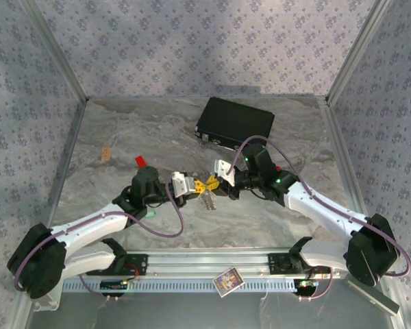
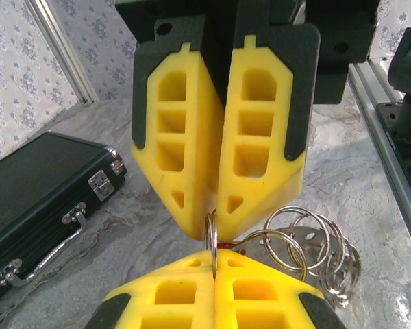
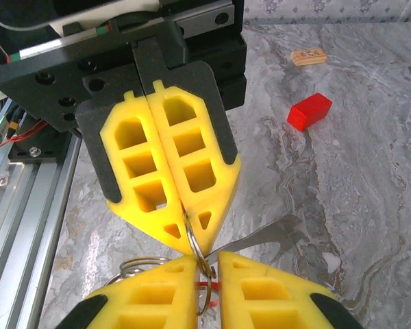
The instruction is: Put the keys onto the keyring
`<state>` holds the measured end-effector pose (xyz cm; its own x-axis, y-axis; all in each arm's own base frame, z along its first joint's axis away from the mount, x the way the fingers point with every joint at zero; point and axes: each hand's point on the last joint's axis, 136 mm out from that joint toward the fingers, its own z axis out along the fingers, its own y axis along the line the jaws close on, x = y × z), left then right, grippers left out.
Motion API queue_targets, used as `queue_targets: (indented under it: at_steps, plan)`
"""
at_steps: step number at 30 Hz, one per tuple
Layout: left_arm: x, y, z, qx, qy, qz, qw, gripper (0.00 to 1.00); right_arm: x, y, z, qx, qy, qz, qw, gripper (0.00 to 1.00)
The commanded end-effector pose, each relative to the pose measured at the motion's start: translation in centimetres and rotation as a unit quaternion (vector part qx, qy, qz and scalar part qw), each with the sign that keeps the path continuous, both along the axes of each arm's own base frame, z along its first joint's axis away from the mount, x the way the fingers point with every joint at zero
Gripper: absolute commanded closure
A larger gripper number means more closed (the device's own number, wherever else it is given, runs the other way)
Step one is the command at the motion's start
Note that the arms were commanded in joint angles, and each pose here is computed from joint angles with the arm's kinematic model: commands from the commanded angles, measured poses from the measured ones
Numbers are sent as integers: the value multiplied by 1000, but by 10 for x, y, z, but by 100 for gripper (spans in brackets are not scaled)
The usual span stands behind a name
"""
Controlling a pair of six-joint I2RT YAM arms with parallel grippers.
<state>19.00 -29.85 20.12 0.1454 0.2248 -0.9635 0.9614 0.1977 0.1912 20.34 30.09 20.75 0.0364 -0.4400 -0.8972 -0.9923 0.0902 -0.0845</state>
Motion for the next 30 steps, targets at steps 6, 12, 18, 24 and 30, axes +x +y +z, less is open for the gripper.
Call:
queue_targets:
  at_steps: [6,12,18,24,30]
  plan:
    - [-1,-2,20,-25,-24,-5,999,86,-3,3,12,-5,-11,18,1000,100]
    - [12,7,4,36,-12,38,999,69,2,-4,7,-74,-51,7,996,100]
    - [9,6,5,53,-18,26,998,74,4,-4,1,-145,-75,15,986,100]
    - [3,2,12,41,-21,4,999,77,3,3,7,-160,-93,27,982,100]
    - [4,1,10,41,-20,5,999,84,-1,10,8,-156,-93,39,983,100]
